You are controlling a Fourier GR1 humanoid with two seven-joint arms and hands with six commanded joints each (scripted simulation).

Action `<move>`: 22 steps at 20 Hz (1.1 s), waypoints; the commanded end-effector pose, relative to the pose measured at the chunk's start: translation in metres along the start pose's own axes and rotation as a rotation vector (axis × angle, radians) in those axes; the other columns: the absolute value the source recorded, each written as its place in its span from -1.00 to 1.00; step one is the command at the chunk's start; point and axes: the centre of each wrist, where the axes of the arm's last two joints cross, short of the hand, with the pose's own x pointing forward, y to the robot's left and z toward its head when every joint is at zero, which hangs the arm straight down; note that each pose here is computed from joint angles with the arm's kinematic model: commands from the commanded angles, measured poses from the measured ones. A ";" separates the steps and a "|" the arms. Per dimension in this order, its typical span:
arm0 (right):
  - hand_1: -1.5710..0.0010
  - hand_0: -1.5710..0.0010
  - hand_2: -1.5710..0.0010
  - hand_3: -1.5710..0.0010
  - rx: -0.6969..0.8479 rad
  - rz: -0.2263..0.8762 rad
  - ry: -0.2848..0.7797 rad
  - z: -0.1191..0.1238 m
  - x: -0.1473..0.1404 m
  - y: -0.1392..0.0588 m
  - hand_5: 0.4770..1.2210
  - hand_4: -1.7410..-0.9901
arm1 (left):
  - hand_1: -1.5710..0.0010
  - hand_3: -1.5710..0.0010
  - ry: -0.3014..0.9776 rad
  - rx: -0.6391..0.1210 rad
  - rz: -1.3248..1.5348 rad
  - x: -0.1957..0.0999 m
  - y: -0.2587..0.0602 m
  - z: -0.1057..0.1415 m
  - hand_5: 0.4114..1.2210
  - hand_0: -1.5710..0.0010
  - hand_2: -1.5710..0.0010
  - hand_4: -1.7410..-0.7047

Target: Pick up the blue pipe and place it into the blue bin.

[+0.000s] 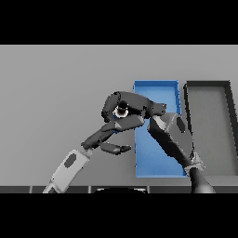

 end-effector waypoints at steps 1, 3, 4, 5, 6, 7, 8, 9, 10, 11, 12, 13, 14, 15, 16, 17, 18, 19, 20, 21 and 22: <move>-1.00 -1.00 -1.00 -1.00 0.005 0.027 -0.017 -0.006 0.014 -0.005 1.00 -0.34 | 1.00 1.00 0.002 0.000 -0.008 0.001 0.001 -0.002 -0.80 1.00 1.00 0.57; -1.00 -1.00 -1.00 -1.00 -0.076 0.034 -0.042 -0.010 0.036 -0.023 1.00 -0.35 | 1.00 1.00 0.000 -0.012 -0.015 0.006 0.000 -0.003 -0.81 1.00 1.00 0.58; -1.00 -1.00 -1.00 -1.00 -0.128 0.055 -0.052 -0.009 0.043 -0.031 1.00 -0.35 | 1.00 1.00 0.007 -0.005 -0.020 0.004 0.001 -0.004 -0.82 1.00 1.00 0.59; -1.00 -1.00 -1.00 -1.00 -0.195 0.065 -0.061 -0.007 0.050 -0.043 1.00 -0.35 | 1.00 1.00 -0.007 -0.005 -0.025 0.005 0.002 -0.001 -0.82 1.00 1.00 0.60; -1.00 -1.00 -1.00 -1.00 -0.263 0.075 -0.046 -0.004 0.051 -0.053 1.00 -0.35 | 1.00 1.00 0.001 -0.005 -0.035 0.005 0.002 -0.001 -0.81 1.00 1.00 0.61; -1.00 -1.00 -1.00 -1.00 -0.308 0.087 -0.030 -0.002 0.054 -0.062 1.00 -0.35 | 1.00 1.00 0.002 -0.002 -0.037 0.003 0.002 0.001 -0.81 1.00 1.00 0.63; -1.00 -1.00 -1.00 -1.00 -0.353 0.113 -0.011 0.006 0.055 -0.072 1.00 -0.35 | 1.00 1.00 0.011 0.002 -0.035 0.002 0.005 0.001 -0.82 1.00 1.00 0.64; -1.00 -1.00 -1.00 -1.00 -0.406 0.120 0.019 0.013 0.052 -0.085 1.00 -0.35 | 1.00 1.00 0.010 -0.004 -0.030 0.001 0.003 0.004 -0.82 1.00 1.00 0.64; -1.00 -1.00 -1.00 -1.00 -0.452 0.108 0.026 0.017 0.048 -0.092 1.00 -0.35 | 1.00 1.00 0.011 -0.002 -0.032 0.001 0.004 0.005 -0.82 1.00 1.00 0.65; -1.00 -1.00 -1.00 -1.00 -0.499 0.096 0.064 0.027 0.039 -0.103 1.00 -0.35 | 1.00 1.00 0.008 -0.001 -0.027 0.002 0.005 0.006 -0.82 1.00 1.00 0.65; -1.00 -1.00 -1.00 -1.00 -0.537 0.074 0.094 0.036 0.030 -0.110 1.00 -0.35 | 1.00 1.00 0.013 -0.001 -0.035 0.001 0.008 0.006 -0.83 1.00 1.00 0.65; -1.00 -1.00 -1.00 -1.00 -0.591 0.055 0.127 0.050 0.016 -0.120 1.00 -0.35 | 1.00 1.00 0.014 -0.001 -0.038 0.001 0.005 0.004 -0.83 1.00 1.00 0.66; -1.00 -1.00 -1.00 -1.00 -0.634 0.036 0.170 0.058 0.004 -0.124 1.00 -0.35 | 1.00 1.00 0.008 0.004 -0.045 0.003 0.007 0.002 -0.82 1.00 1.00 0.66; -1.00 -1.00 -1.00 -1.00 -0.683 0.025 0.214 0.072 -0.009 -0.129 1.00 -0.35 | 1.00 1.00 0.013 0.008 -0.045 0.000 0.009 0.004 -0.82 1.00 1.00 0.67; -1.00 -1.00 -1.00 -1.00 -0.721 0.010 0.248 0.084 -0.018 -0.132 1.00 -0.35 | 1.00 1.00 0.016 0.005 -0.039 0.001 0.008 0.001 -0.83 1.00 1.00 0.67; -1.00 -1.00 -1.00 -1.00 -0.763 -0.018 0.300 0.091 -0.032 -0.133 1.00 -0.35 | 1.00 1.00 0.009 0.010 -0.037 0.001 0.008 0.002 -0.82 1.00 1.00 0.67; -1.00 -1.00 -1.00 -1.00 -0.794 -0.032 0.332 0.099 -0.043 -0.133 1.00 -0.35 | 1.00 1.00 0.012 0.012 -0.041 0.000 0.007 0.002 -0.82 1.00 1.00 0.67; -1.00 -1.00 -1.00 -1.00 -0.824 -0.043 0.376 0.107 -0.050 -0.132 1.00 -0.36 | 1.00 1.00 0.009 0.007 -0.041 -0.002 0.006 0.005 -0.82 1.00 1.00 0.68; -1.00 -1.00 -1.00 -1.00 -0.863 -0.053 0.410 0.116 -0.056 -0.132 1.00 -0.36 | 1.00 1.00 0.001 0.014 -0.047 -0.002 0.009 0.008 -0.83 1.00 1.00 0.68; -1.00 -1.00 -1.00 -1.00 -0.887 -0.083 0.453 0.122 -0.067 -0.129 1.00 -0.36 | 1.00 1.00 -0.001 0.010 -0.042 0.001 0.008 0.004 -0.83 1.00 1.00 0.68; -1.00 -1.00 -1.00 -1.00 -0.922 -0.110 0.496 0.129 -0.074 -0.126 1.00 -0.36 | 1.00 1.00 0.001 0.009 -0.039 0.001 0.008 0.004 -0.83 1.00 1.00 0.68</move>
